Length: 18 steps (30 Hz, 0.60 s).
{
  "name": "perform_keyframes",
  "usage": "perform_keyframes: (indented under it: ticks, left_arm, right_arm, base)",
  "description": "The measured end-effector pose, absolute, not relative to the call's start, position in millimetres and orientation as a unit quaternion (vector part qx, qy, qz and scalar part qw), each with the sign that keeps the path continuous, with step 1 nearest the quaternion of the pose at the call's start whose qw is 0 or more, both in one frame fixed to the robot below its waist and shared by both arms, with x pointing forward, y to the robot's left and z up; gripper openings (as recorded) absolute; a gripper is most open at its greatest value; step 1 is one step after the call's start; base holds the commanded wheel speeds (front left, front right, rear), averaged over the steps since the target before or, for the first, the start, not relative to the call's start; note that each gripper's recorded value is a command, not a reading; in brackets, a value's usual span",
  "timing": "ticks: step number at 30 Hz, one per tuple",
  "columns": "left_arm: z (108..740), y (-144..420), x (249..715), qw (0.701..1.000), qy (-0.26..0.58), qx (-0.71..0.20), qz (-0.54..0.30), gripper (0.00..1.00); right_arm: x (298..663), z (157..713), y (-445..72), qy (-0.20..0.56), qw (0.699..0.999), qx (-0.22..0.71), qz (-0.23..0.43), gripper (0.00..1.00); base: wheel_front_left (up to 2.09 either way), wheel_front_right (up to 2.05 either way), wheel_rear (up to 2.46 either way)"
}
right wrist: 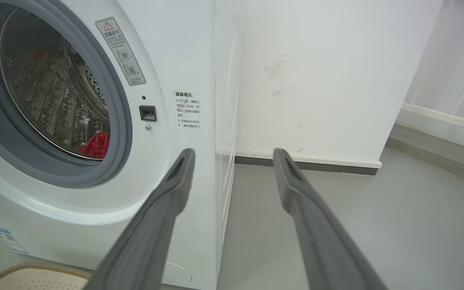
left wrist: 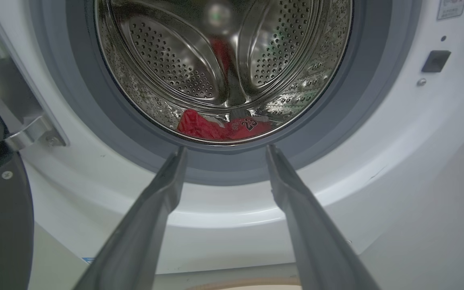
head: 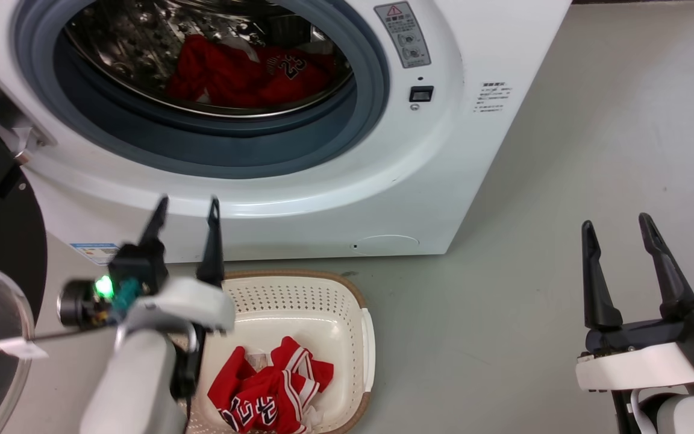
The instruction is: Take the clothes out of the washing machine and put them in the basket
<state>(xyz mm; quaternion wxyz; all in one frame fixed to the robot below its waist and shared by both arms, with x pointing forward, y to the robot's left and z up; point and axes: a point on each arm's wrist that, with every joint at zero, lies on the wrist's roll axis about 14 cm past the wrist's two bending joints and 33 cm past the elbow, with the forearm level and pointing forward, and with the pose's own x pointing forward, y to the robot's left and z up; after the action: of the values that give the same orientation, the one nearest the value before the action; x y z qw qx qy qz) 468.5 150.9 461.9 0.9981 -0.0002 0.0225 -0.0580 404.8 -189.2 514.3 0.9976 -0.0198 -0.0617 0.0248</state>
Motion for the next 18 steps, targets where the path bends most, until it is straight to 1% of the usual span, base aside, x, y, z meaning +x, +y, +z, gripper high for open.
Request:
perform_keyframes:
  ticks: [4, 9, 18]
  left_arm:
    - [485.8, 146.4, 496.6, 0.998, -0.013, 0.003, -0.069, 1.00]
    - [487.4, 144.1, 540.7, 0.996, -0.012, 0.030, -0.082, 1.00]
    - [472.4, 140.4, 638.4, 0.991, 0.049, 0.079, -0.095, 1.00]
  right_arm:
    - [404.6, 511.8, -190.3, -0.058, 0.998, -0.020, 0.023, 1.00]
    - [414.4, 508.2, -192.5, -0.056, 0.998, -0.019, 0.021, 1.00]
    - [438.4, 487.4, -205.3, -0.038, 0.999, -0.013, 0.004, 1.00]
  base:
    - [0.00, 0.00, 0.00]
    - [0.00, 0.00, 0.00]
    - [0.00, 0.00, 0.00]
